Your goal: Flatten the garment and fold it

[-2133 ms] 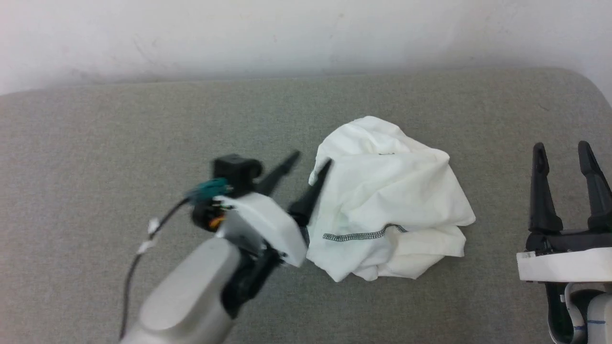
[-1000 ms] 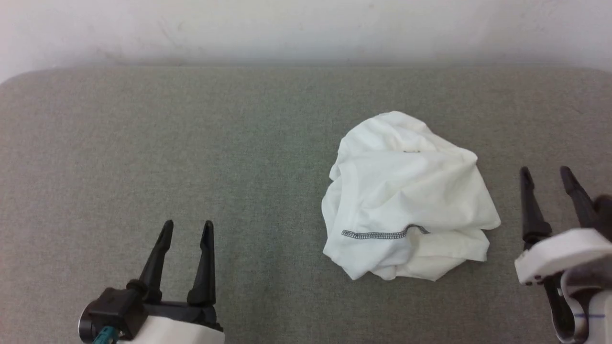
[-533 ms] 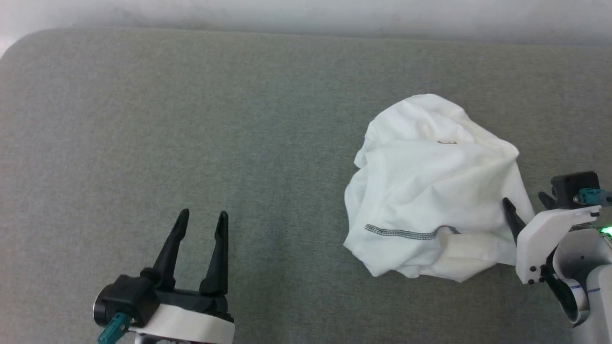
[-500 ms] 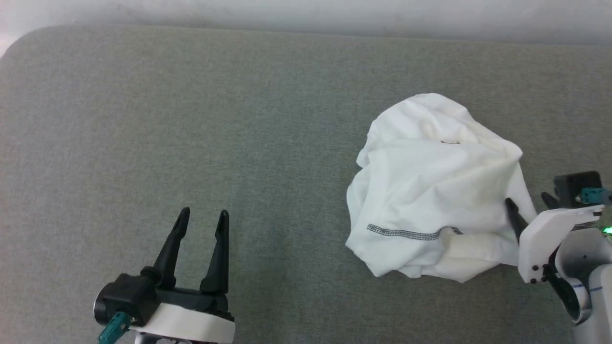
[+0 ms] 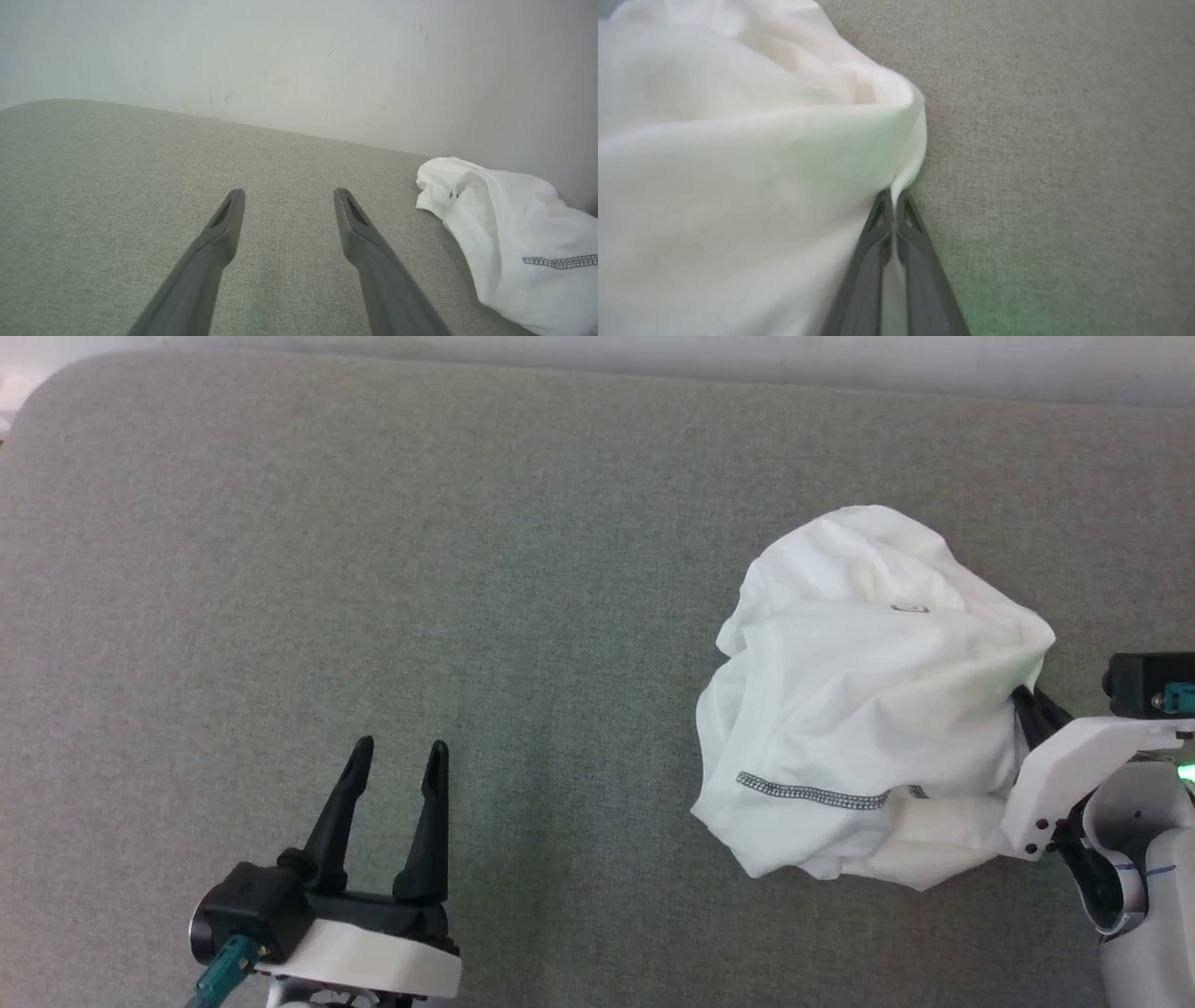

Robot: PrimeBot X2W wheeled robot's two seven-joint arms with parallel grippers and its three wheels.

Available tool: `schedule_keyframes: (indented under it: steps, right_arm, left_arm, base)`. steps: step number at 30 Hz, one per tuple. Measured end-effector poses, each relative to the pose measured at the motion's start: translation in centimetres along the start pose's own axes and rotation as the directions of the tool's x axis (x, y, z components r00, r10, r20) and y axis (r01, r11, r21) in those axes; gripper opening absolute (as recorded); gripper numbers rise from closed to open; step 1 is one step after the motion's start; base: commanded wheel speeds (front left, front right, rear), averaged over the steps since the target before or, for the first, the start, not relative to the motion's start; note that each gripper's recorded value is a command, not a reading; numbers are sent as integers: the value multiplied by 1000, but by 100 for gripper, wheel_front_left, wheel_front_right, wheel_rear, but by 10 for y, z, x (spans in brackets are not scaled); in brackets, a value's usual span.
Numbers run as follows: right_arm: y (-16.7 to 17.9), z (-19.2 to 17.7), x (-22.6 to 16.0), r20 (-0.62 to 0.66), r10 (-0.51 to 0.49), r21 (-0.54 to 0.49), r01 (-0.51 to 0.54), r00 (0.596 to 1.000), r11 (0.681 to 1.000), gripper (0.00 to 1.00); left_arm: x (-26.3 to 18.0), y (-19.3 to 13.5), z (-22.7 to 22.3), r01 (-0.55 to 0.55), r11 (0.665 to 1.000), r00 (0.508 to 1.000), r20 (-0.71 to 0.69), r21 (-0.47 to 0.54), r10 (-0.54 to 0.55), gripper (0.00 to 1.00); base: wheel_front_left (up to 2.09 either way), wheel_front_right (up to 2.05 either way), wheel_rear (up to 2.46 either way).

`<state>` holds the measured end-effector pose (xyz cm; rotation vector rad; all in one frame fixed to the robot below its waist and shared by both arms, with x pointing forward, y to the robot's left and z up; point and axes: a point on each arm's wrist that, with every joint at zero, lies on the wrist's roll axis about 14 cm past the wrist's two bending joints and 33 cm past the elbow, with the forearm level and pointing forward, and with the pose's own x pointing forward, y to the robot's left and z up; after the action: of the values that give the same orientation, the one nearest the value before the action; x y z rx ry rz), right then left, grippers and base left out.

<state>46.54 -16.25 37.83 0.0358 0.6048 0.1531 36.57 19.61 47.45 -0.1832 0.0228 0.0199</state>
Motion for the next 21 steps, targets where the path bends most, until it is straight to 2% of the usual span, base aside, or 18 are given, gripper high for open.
schedule_keyframes:
  steps: [4,7,10,14,17,21]
  right_arm:
    - [-1,25,-11,89,-4,6,4,996,1000,0]
    - [-1,66,-28,213,0,16,-3,977,1000,0]
    - [-3,120,-54,354,1,-13,4,935,1000,0]
    - [-1,194,-99,510,23,-112,40,860,993,0]
    - [23,237,-129,584,93,-194,28,806,980,0]
    - [86,266,-152,611,254,-306,-72,750,949,0]
  left_arm:
    - [-2,-3,7,8,1000,1000,23,-3,-8,100]
    - [-7,-4,15,10,1000,999,50,-7,-9,100]
    - [-16,-6,21,10,1000,998,67,-16,-9,100]
    - [-29,-9,30,12,1000,995,101,-29,-9,100]
    - [-38,-9,39,9,999,991,130,-36,-5,100]
    - [-49,-7,46,-2,999,987,159,-43,9,100]
  base:
    - [0,0,0]
    - [0,0,0]
    - [0,0,0]
    - [0,0,0]
    - [0,0,0]
    - [0,0,0]
